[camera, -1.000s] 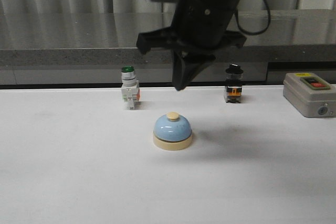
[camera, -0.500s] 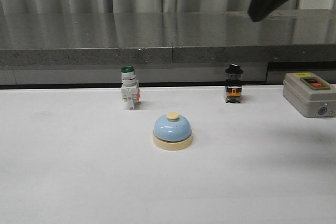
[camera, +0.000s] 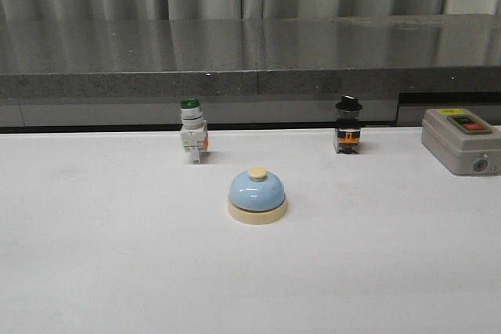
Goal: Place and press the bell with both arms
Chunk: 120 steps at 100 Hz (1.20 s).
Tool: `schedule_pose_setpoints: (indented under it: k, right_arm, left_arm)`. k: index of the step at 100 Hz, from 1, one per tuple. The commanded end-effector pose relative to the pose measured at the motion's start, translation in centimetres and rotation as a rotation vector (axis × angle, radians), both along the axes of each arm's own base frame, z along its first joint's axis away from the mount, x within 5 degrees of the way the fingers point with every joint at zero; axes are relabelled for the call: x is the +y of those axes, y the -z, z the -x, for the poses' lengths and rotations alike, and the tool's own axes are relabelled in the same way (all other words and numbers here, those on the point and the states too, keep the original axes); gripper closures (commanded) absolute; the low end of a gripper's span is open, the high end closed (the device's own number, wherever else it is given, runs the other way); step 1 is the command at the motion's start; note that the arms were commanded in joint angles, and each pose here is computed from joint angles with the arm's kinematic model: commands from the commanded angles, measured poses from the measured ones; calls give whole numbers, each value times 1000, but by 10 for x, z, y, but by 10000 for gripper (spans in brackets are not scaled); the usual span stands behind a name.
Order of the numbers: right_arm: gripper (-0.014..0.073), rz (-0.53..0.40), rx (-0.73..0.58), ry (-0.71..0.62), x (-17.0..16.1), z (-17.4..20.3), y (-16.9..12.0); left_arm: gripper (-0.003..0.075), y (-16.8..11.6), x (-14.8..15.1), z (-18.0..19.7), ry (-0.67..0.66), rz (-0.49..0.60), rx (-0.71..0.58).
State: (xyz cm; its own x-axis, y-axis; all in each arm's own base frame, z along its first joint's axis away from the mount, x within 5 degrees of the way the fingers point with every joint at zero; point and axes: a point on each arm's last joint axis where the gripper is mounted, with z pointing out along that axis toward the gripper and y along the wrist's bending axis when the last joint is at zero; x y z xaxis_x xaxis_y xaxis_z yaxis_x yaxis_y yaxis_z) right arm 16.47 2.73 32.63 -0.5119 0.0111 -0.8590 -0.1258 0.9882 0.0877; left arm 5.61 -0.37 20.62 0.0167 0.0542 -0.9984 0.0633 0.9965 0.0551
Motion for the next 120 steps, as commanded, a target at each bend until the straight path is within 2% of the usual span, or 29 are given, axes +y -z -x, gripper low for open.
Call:
schedule_pose_setpoints:
  k: [1, 18, 39, 103, 120]
  right_arm:
    - [655, -6, -151, 15, -6, 20, -9]
    - [655, -21, -248, 15, -12, 61, 1]
    - [655, -35, -346, 16, -15, 89, 3]
    - [655, -37, -360, 16, -16, 93, 2]
    - [655, -12, -374, 18, -17, 96, 2]
  left_arm:
    - [740, 5, 0, 1, -2, 13, -76]
    - [740, 5, 0, 1, -2, 13, -76]
    - [740, 5, 0, 1, -2, 13, -76]
    - [740, 5, 0, 1, -2, 13, -76]
    - [740, 5, 0, 1, -2, 13, -76]
